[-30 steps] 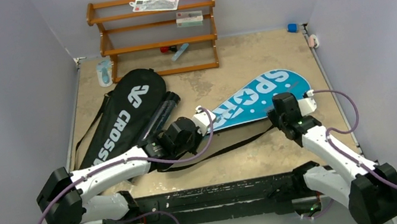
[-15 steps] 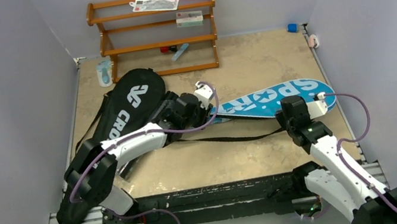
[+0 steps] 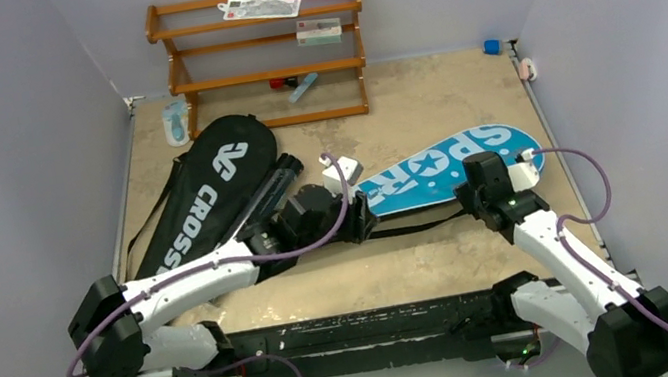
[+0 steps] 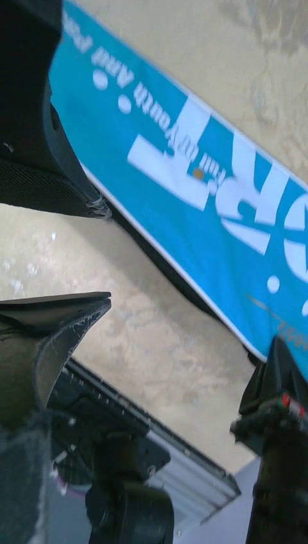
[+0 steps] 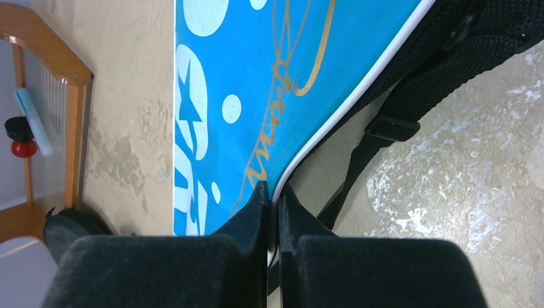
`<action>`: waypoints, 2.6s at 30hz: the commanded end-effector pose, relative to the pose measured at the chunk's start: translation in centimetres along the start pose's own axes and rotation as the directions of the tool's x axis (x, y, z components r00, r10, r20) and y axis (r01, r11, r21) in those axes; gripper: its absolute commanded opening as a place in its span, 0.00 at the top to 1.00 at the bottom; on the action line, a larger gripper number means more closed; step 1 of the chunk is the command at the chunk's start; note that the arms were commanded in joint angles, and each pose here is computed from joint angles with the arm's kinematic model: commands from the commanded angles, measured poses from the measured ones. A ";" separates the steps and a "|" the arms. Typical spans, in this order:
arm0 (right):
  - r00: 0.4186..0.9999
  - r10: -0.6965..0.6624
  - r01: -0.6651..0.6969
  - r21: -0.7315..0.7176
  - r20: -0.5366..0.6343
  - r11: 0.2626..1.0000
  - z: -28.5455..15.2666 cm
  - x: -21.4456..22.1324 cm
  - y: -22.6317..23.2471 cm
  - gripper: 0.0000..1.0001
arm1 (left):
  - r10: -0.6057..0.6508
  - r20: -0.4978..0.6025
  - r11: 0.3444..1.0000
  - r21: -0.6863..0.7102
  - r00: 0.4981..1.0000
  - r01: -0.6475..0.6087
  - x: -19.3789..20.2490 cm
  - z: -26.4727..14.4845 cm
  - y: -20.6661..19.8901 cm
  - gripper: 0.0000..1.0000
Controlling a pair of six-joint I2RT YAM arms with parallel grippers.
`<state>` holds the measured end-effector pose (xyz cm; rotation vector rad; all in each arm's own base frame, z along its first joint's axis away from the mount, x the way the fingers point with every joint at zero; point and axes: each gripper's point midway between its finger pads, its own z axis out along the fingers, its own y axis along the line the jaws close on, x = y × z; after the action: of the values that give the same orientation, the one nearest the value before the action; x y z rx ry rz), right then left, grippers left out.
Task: Pack up the badminton gear
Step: Zip the racket bag at the center of the board.
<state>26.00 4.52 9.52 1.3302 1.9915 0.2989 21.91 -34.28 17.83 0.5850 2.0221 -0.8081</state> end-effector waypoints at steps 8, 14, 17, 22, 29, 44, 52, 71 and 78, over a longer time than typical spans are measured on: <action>1.000 0.022 -0.024 -0.098 -0.023 0.995 -1.9 -0.8 4.1 1.00 | -0.359 0.181 0.903 -0.181 0.916 0.390 3.6 1.9 -0.9 0.58; 1.000 0.016 -0.019 -0.108 -0.027 0.994 -2.2 -0.8 4.4 1.00 | -0.430 0.239 0.765 -0.416 0.871 0.492 6.5 3.4 2.4 0.56; 0.999 0.017 -0.021 -0.114 -0.036 0.993 -2.2 -0.6 4.4 1.00 | -0.432 0.260 0.753 -0.423 0.864 0.504 6.8 4.4 2.6 0.56; 0.998 0.015 -0.022 -0.124 -0.059 0.992 -2.2 -0.2 4.5 1.00 | -0.406 0.321 0.748 -0.421 0.856 0.513 5.9 5.5 3.0 0.51; 0.998 0.016 -0.025 -0.133 -0.065 0.991 -2.3 -0.1 4.6 1.00 | -0.309 0.367 0.771 -0.444 0.877 0.457 4.5 6.0 3.6 0.54; 0.997 0.014 -0.023 -0.127 -0.072 0.992 -1.8 0.3 4.4 1.00 | -0.214 0.436 0.746 -0.505 0.874 0.434 2.9 4.5 5.2 1.00; 0.998 0.000 0.005 -0.098 0.055 0.995 -1.3 -2.0 4.0 1.00 | -0.252 0.415 0.721 -0.521 0.874 0.456 3.7 2.5 6.1 1.00; 0.956 0.093 -0.096 -0.005 0.279 0.995 0.4 -10.9 2.5 1.00 | -0.417 0.307 0.623 -0.588 0.855 0.515 10.1 -8.2 12.9 1.00; 0.974 0.050 -0.039 -0.055 0.219 0.998 0.9 -10.2 4.1 1.00 | -0.489 0.245 0.671 -0.507 0.837 0.541 9.8 -8.3 14.0 1.00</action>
<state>29.13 -1.86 11.86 1.4011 1.8610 0.1793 21.28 -18.07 9.39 -0.4744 2.1548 -0.4657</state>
